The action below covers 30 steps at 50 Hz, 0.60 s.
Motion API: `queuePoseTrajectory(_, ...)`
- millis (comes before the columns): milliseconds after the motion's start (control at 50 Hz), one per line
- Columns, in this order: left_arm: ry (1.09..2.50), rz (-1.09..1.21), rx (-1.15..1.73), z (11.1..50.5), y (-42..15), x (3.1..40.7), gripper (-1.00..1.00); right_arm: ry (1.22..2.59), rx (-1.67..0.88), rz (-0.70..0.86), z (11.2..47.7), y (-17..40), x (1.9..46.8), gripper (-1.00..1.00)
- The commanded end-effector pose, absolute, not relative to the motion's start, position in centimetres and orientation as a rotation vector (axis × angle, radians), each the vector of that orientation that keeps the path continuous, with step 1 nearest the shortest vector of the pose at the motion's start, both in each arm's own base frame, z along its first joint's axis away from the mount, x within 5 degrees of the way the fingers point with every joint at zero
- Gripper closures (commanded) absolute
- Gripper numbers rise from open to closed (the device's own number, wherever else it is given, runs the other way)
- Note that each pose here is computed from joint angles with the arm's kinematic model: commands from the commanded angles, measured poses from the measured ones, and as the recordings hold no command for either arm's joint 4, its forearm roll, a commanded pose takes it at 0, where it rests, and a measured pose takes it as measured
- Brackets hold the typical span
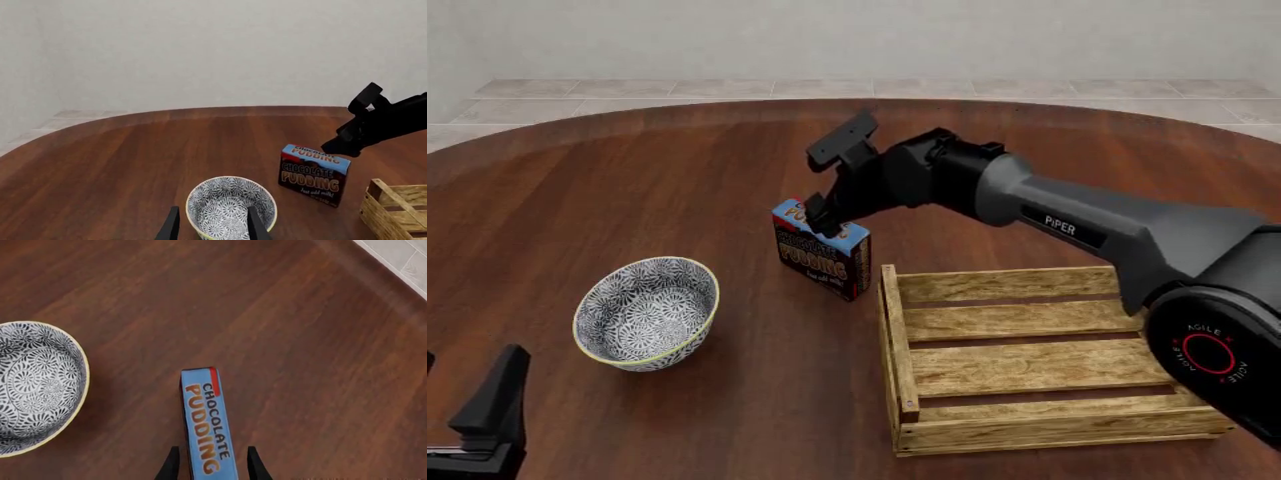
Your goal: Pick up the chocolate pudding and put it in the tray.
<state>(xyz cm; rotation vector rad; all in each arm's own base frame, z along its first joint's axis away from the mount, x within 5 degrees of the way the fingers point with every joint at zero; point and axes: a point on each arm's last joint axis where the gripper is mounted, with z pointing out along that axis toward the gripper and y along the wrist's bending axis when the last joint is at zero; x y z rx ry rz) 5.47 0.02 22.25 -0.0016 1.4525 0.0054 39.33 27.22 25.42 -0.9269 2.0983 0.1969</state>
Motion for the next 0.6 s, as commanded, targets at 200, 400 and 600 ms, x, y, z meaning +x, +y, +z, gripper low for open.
queuePoseTrajectory(200, 1.454, 0.004, -0.004, 22.5, 0.0, 5.4, -1.00, 2.113, -0.928, 0.197, 24.3, 27.2, 39.3, -1.00)
queuePoseTrajectory(400, 1.458, 0.002, -0.004, 22.2, 0.0, 5.5, -1.00, 2.119, -0.922, 0.199, 24.0, 27.1, 39.1, -1.00)
queuePoseTrajectory(600, 1.457, 0.004, 0.000, 22.2, 0.0, 5.5, -1.00, 2.124, -0.923, 0.196, 23.5, 26.9, 39.1, -1.00)
